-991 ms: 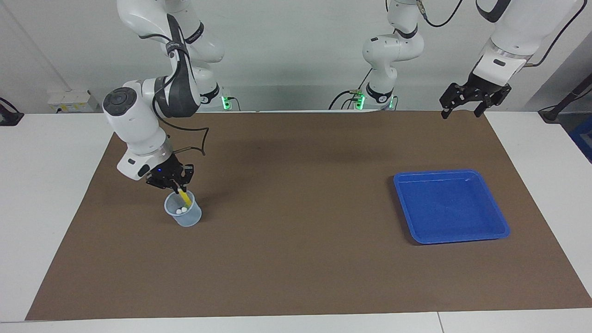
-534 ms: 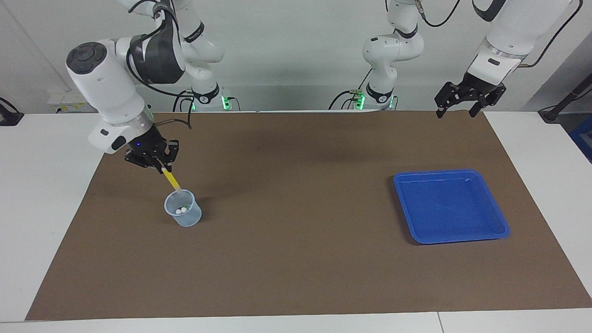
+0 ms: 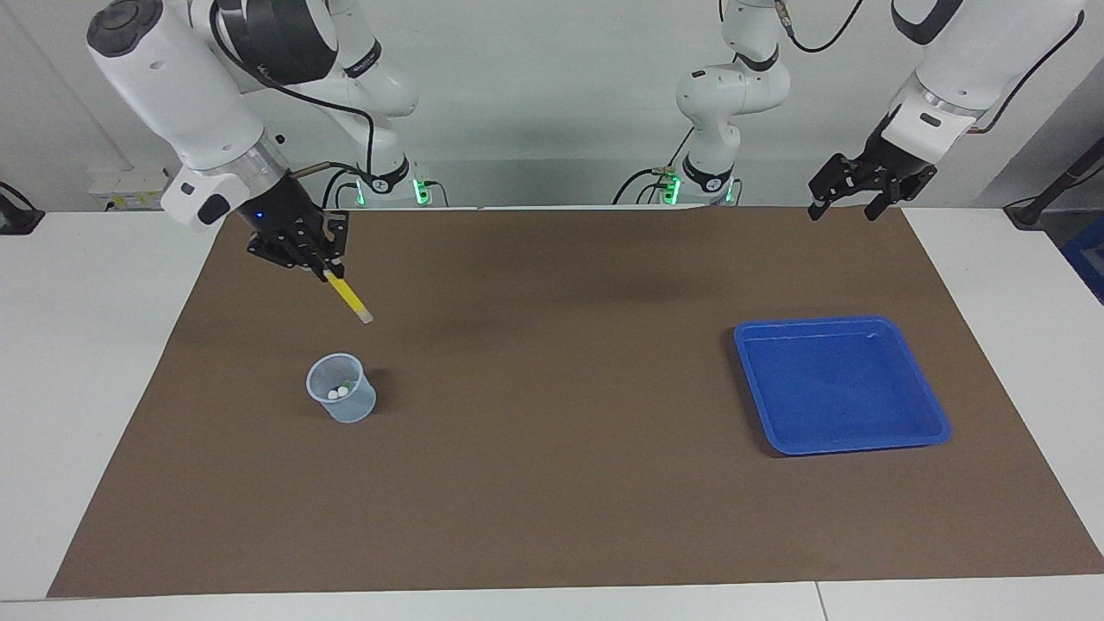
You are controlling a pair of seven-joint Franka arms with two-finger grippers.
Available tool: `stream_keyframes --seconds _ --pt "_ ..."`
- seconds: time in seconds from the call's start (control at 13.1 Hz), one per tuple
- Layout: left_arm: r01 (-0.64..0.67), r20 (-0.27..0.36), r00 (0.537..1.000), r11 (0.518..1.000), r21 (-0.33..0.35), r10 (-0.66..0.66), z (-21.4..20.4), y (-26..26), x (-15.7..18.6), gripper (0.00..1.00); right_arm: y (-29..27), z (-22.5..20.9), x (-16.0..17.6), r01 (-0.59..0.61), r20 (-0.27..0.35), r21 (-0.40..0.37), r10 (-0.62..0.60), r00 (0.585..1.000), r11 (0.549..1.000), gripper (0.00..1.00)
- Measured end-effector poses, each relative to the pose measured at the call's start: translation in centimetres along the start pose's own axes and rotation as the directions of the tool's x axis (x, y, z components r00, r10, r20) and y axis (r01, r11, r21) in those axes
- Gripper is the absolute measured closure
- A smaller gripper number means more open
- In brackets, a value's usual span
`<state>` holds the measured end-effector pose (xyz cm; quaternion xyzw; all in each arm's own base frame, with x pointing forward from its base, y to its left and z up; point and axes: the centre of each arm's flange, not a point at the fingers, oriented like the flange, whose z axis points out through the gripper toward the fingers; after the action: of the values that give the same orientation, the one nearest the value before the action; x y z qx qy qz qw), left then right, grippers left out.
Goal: Right arm passes pens to left for tray arrangement
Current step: 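Carry the yellow pen toward the left gripper while the left gripper approaches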
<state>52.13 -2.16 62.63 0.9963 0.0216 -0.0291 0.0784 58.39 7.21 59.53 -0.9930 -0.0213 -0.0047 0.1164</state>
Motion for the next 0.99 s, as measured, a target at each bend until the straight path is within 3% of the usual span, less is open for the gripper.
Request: stream_keyframes --seconds 0.3,0.53,0.76,0.99 --pt "0.097 0.03 0.995 0.991 -0.087 -0.095 2.2 -0.3 -0.9 0.01 -10.8 2.5 0.4 -0.237 -0.032 0.171 0.246 0.969 0.956 0.82" --pt "0.22 0.059 0.975 0.959 -0.179 -0.213 3.8 0.3 -0.5 0.01 -15.0 5.7 1.5 -0.455 0.021 0.327 0.475 0.88 0.828 0.82" --pt "0.387 0.142 0.922 0.879 -0.277 -0.36 5.4 1.0 0.4 0.02 -20.0 9.7 2.2 -0.603 0.074 0.418 0.637 0.768 0.679 0.82" --pt "0.588 0.276 0.809 0.73 -0.348 -0.52 8.0 1.6 1.6 0.03 -24.2 13.2 1.9 -0.676 0.123 0.448 0.708 0.695 0.585 0.82"
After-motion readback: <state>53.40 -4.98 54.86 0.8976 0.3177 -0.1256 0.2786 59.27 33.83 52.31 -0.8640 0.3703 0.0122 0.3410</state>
